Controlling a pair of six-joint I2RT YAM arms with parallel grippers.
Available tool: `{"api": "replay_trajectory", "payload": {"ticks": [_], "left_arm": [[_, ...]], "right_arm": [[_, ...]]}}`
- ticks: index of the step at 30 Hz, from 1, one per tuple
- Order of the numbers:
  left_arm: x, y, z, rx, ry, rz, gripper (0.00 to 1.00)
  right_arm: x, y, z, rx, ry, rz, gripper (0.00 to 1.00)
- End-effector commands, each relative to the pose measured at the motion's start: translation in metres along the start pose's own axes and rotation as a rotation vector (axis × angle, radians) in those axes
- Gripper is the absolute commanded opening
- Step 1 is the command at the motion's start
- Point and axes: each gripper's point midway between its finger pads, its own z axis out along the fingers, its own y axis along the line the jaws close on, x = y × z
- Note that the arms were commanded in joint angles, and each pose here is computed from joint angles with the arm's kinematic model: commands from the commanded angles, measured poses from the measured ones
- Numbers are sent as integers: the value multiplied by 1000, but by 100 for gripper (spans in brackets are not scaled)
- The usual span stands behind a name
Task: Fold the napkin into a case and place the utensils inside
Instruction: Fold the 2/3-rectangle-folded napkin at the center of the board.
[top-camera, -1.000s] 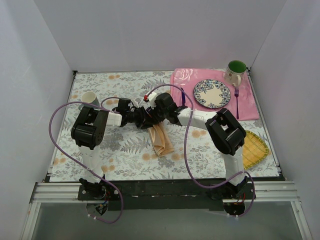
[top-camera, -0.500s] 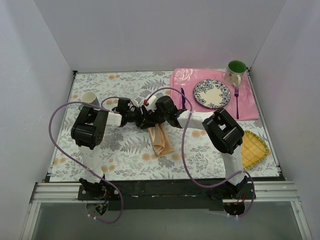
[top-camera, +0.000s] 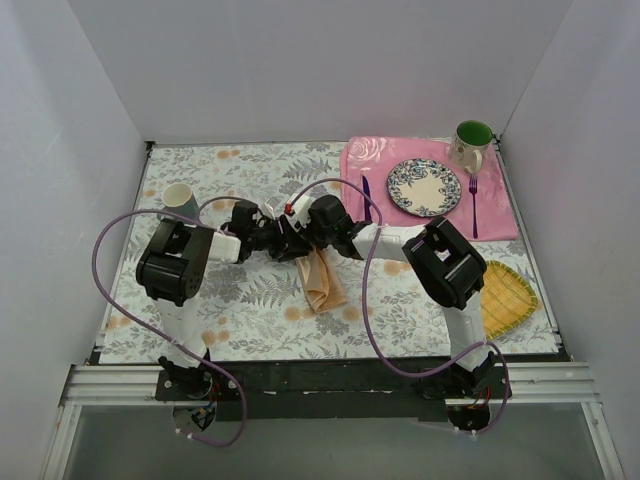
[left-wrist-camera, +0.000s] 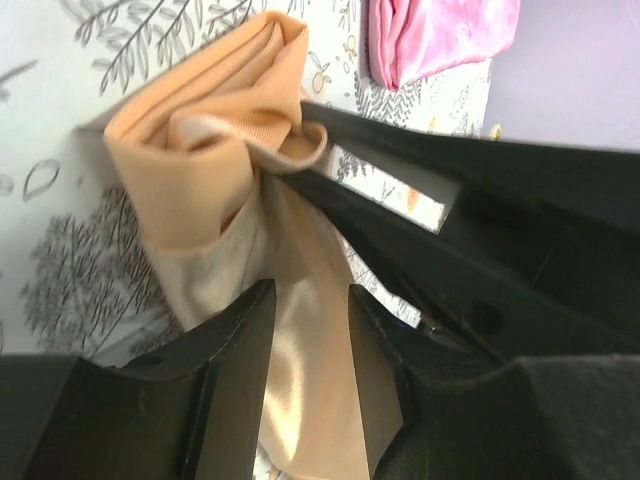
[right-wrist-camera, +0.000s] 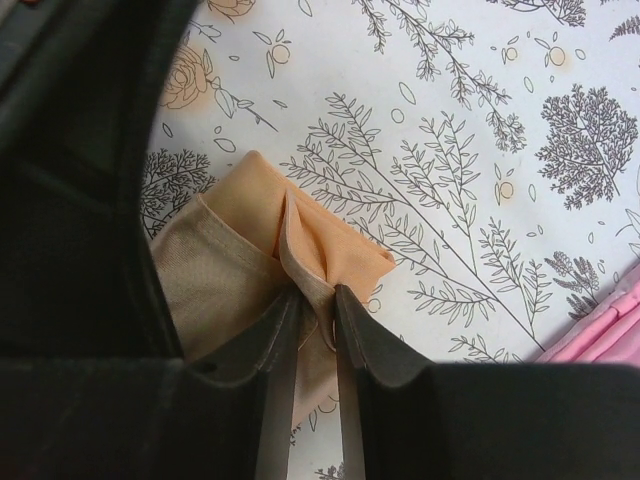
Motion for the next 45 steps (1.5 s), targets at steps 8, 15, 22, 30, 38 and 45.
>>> {"api": "replay_trajectory", "payload": {"ticks": [8, 15, 22, 30, 38, 45], "left_arm": [[28, -7, -32, -34, -30, 36, 39], [27, -13, -26, -25, -33, 12, 32], [15, -28, -17, 31, -48, 30, 19], [5, -20, -8, -7, -75, 16, 18], [26, 41, 10, -158, 0, -101, 15], [31, 67, 14, -242, 14, -120, 13]], "right_arm": [[8, -2, 1, 21, 12, 31, 27], [10, -3, -2, 33, 16, 47, 27], [8, -4, -2, 36, 10, 51, 27], [4, -4, -4, 39, 1, 56, 27], [-33, -4, -21, 1, -67, 124, 42], [-89, -7, -66, -147, -134, 255, 50]]}}
